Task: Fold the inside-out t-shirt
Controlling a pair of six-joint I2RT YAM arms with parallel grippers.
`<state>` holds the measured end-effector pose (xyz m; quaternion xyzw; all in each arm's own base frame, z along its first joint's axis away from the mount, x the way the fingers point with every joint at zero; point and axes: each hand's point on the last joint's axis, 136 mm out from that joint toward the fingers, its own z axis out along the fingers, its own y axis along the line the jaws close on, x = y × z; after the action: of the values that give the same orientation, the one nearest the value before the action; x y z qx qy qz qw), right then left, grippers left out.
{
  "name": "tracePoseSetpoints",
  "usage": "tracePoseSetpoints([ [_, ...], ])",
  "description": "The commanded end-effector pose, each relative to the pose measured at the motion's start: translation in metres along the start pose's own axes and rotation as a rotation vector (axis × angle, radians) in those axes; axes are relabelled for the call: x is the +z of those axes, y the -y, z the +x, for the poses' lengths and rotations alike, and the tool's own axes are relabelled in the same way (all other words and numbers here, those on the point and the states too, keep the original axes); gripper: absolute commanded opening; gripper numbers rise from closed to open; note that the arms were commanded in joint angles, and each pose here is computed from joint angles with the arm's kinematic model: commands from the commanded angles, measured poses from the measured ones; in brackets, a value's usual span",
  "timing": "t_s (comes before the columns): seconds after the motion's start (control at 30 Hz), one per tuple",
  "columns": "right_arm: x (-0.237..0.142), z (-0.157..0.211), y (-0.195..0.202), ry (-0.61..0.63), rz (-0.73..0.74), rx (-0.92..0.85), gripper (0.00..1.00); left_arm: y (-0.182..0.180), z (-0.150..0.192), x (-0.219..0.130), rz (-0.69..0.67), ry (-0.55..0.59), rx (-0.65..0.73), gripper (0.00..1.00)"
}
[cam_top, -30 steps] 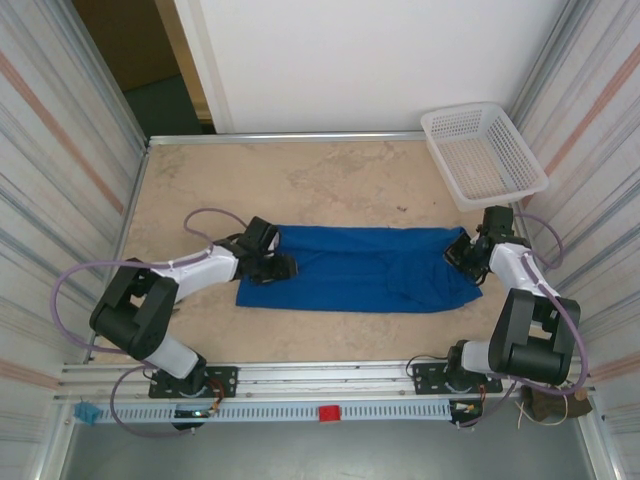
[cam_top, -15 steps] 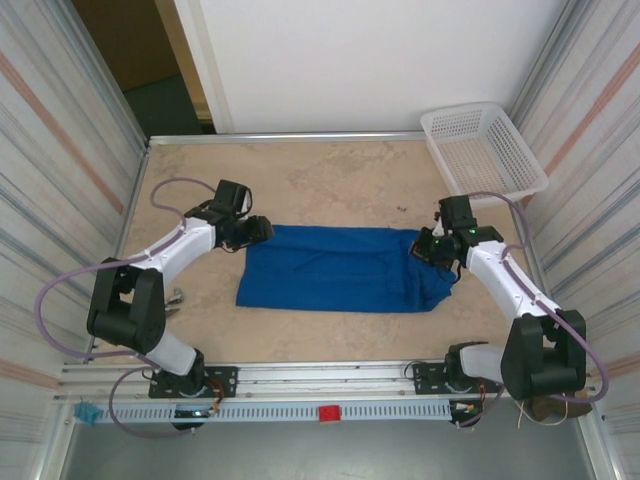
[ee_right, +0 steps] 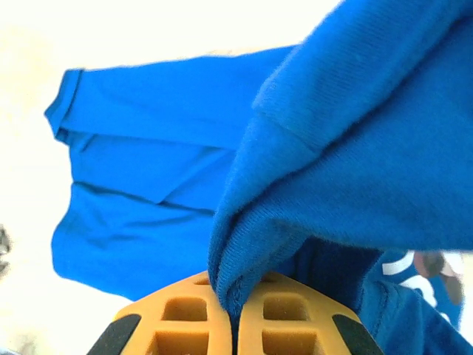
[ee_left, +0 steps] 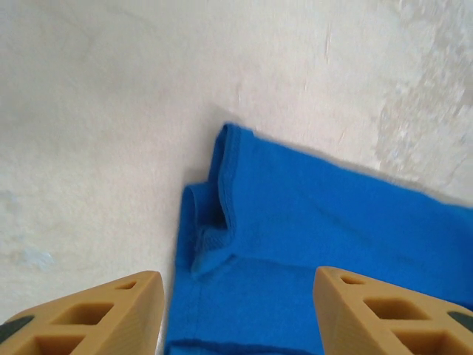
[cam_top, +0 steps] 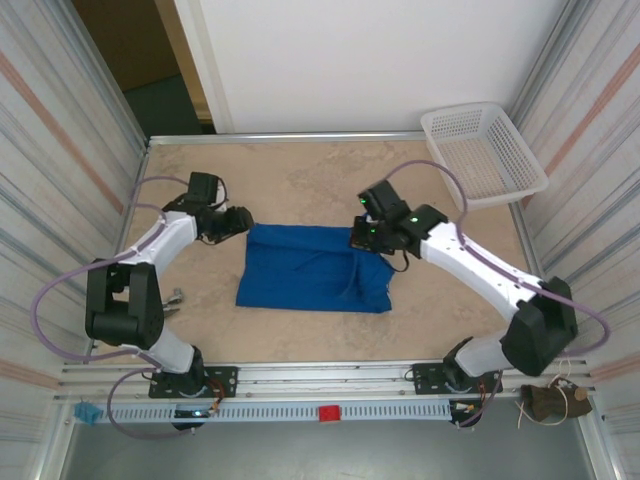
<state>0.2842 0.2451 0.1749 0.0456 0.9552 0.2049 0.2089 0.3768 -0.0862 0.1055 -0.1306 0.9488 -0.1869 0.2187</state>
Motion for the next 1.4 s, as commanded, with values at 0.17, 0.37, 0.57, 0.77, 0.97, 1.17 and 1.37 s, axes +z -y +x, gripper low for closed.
tracePoseSetpoints([
  [0.17,0.041,0.018,-0.094,-0.034,-0.018,-0.034,0.00,-0.007,-0.038,-0.007,0.104,0.007,-0.089,0.56],
  [0.37,0.083,0.036,-0.147,-0.089,-0.055,-0.041,0.00,-0.009,-0.048,-0.006,0.103,0.011,-0.102,0.56],
  [0.57,0.145,0.058,-0.214,-0.177,-0.218,-0.045,0.28,-0.015,-0.066,-0.012,0.105,0.038,-0.122,0.56],
  [0.77,0.097,0.050,-0.249,-0.180,-0.356,-0.217,0.63,-0.027,-0.095,-0.035,0.116,0.084,-0.133,0.56],
  [0.97,0.048,0.033,-0.145,-0.080,-0.221,-0.196,0.66,-0.004,-0.082,-0.060,0.200,0.083,-0.116,0.57],
  [1.17,0.059,0.015,-0.018,-0.070,-0.069,-0.046,0.67,0.047,0.005,-0.071,0.266,0.033,-0.081,0.57],
  [1.37,0.094,-0.011,0.009,-0.152,-0.078,-0.021,0.68,0.078,0.096,-0.074,0.312,0.013,-0.075,0.60],
])
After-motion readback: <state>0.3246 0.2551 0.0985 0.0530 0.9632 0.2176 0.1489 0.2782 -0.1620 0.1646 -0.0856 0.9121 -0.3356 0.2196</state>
